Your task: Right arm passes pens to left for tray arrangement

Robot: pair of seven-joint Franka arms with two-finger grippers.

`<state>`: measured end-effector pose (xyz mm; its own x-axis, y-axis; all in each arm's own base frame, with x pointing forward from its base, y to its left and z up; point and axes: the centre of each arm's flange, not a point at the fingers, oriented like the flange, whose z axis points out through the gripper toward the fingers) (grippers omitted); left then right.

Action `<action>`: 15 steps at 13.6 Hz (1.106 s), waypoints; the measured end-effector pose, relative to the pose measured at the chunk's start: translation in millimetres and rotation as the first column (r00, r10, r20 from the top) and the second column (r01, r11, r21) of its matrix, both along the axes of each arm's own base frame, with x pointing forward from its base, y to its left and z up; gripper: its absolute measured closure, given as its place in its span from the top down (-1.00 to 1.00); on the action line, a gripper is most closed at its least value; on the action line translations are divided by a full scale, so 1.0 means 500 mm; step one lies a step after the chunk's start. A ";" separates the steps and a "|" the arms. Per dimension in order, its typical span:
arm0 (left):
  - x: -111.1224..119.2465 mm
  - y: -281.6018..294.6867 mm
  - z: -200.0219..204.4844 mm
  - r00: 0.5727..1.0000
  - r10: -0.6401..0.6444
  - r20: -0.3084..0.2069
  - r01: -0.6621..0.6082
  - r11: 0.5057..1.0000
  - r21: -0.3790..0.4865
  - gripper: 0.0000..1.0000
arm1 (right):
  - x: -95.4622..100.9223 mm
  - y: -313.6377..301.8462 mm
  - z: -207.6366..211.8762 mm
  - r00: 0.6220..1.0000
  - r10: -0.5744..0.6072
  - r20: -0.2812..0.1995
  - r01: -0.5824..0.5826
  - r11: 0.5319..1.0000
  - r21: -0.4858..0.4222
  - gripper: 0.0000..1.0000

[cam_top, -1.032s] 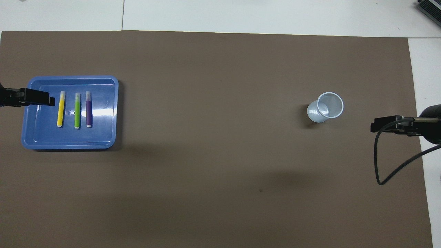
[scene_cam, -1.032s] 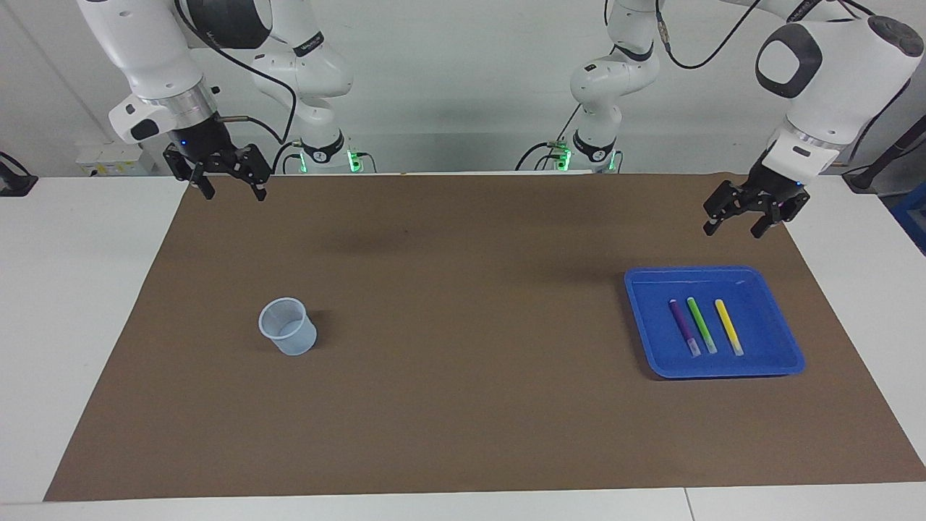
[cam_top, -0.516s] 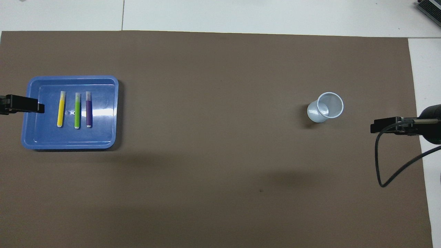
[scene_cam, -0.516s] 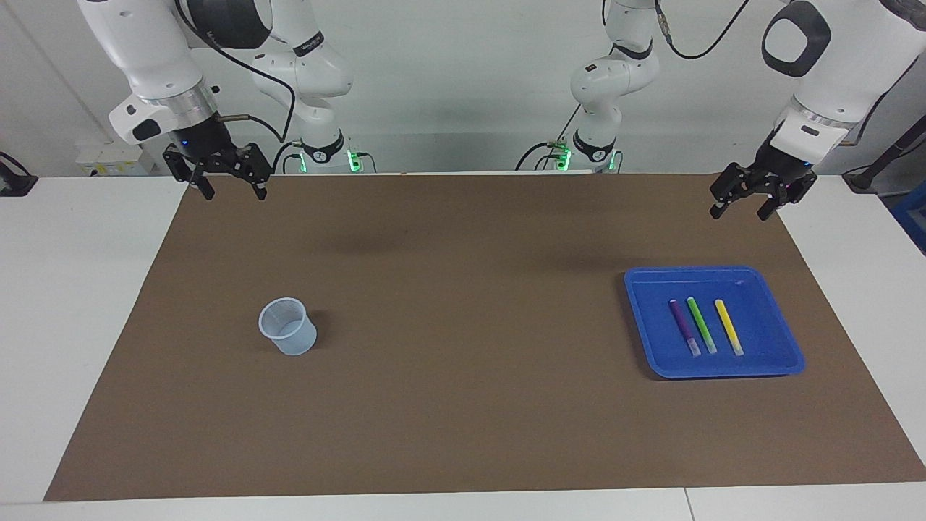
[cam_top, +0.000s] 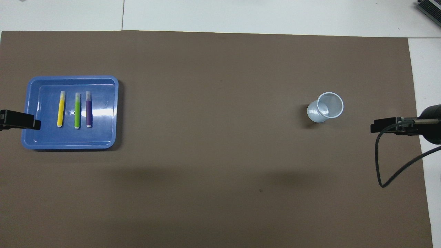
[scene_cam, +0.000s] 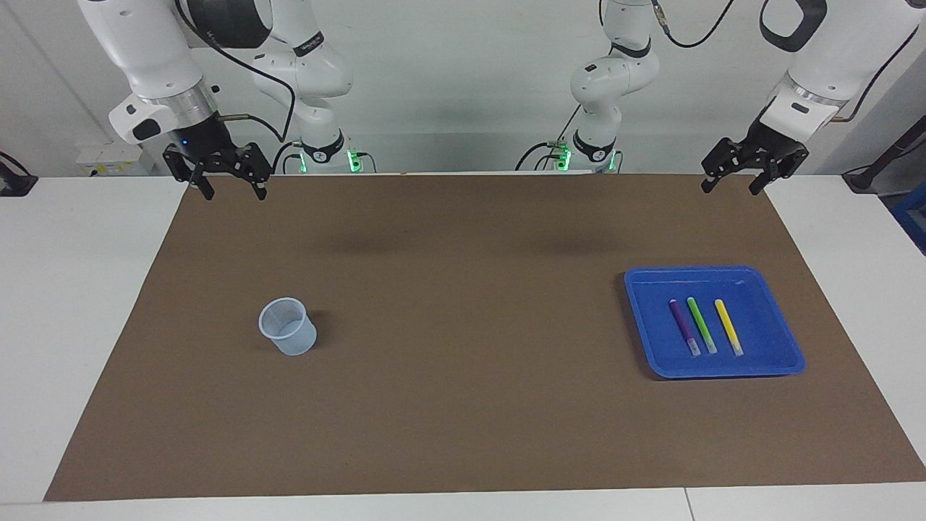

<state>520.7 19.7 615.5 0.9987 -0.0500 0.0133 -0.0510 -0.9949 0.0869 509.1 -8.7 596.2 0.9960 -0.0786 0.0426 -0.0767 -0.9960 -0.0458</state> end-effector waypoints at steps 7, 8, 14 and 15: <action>-0.002 0.025 0.000 1.000 0.024 0.000 -0.024 1.000 0.001 1.00 | 0.000 0.000 0.001 1.000 0.000 0.003 0.000 1.000 0.000 1.00; -0.003 0.040 0.000 0.999 0.038 0.000 -0.038 0.999 0.002 1.00 | 0.000 0.000 0.001 1.000 0.000 0.003 0.000 1.000 0.000 1.00; -0.014 0.067 0.015 0.999 0.048 0.015 -0.048 0.999 -0.018 1.00 | 0.000 0.000 0.001 1.000 0.000 0.003 0.000 1.000 0.000 1.00; -0.016 0.065 0.019 0.999 0.042 0.018 -0.041 0.999 -0.027 1.00 | 0.000 0.000 0.001 1.000 0.000 0.003 0.000 1.000 0.000 1.00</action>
